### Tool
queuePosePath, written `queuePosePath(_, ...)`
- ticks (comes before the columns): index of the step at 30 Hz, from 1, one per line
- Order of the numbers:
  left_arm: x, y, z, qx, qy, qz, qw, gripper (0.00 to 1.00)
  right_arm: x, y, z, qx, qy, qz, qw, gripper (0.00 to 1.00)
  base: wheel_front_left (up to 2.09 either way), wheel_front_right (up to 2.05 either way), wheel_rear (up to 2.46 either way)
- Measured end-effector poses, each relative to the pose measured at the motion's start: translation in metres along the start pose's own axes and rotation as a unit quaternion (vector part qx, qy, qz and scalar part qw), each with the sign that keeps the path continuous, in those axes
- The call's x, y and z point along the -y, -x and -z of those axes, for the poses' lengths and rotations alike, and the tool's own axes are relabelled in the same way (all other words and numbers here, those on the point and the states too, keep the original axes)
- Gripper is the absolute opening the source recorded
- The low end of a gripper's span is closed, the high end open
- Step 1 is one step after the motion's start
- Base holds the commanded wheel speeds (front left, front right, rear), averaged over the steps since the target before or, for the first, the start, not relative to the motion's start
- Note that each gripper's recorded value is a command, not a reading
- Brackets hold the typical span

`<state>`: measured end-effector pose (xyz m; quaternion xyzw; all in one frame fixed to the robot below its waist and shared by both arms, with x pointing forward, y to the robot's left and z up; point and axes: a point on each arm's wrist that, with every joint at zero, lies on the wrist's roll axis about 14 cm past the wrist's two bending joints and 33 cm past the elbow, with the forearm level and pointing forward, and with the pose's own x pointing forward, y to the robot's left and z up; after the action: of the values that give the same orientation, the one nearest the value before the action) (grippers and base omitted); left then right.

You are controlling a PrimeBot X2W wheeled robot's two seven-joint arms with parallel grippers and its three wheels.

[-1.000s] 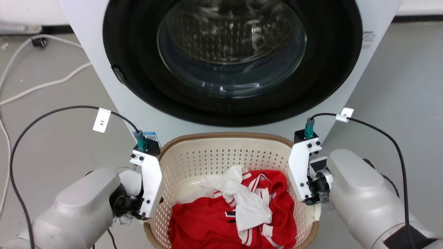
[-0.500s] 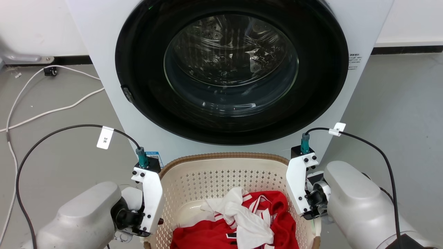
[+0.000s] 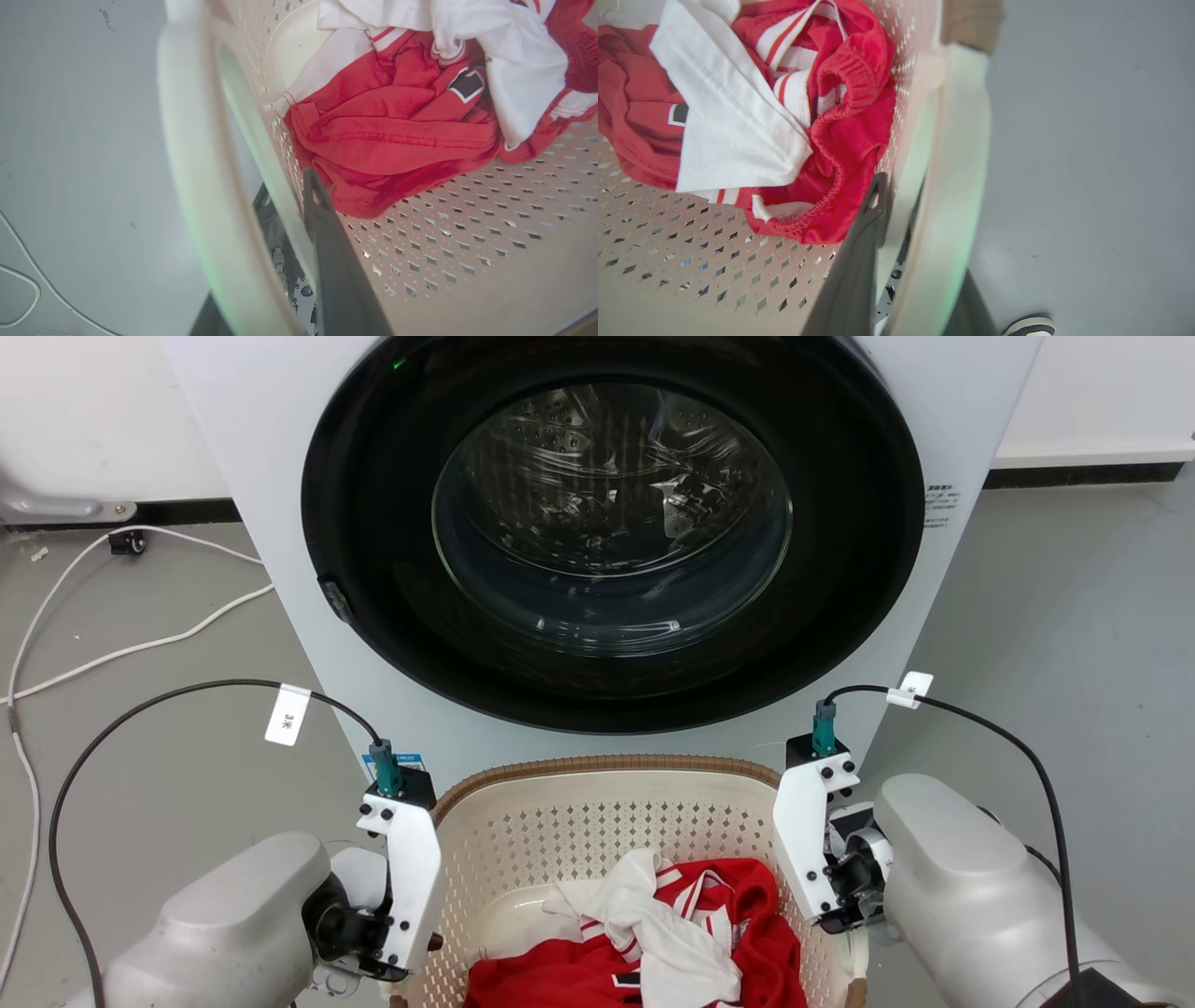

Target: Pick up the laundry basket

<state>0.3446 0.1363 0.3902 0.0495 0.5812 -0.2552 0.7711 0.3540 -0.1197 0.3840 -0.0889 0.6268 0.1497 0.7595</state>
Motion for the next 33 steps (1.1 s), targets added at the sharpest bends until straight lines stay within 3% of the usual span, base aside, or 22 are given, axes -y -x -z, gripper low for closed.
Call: queuePosePath(33, -0.0059, -0.0029, -0.0017, 0.000, 0.012, -0.004, 1.000, 0.00, -0.0019, -0.0039, -0.0041, 0.004, -0.006, -0.010, 1.000, 0.00, 0.00, 0.00, 0.00)
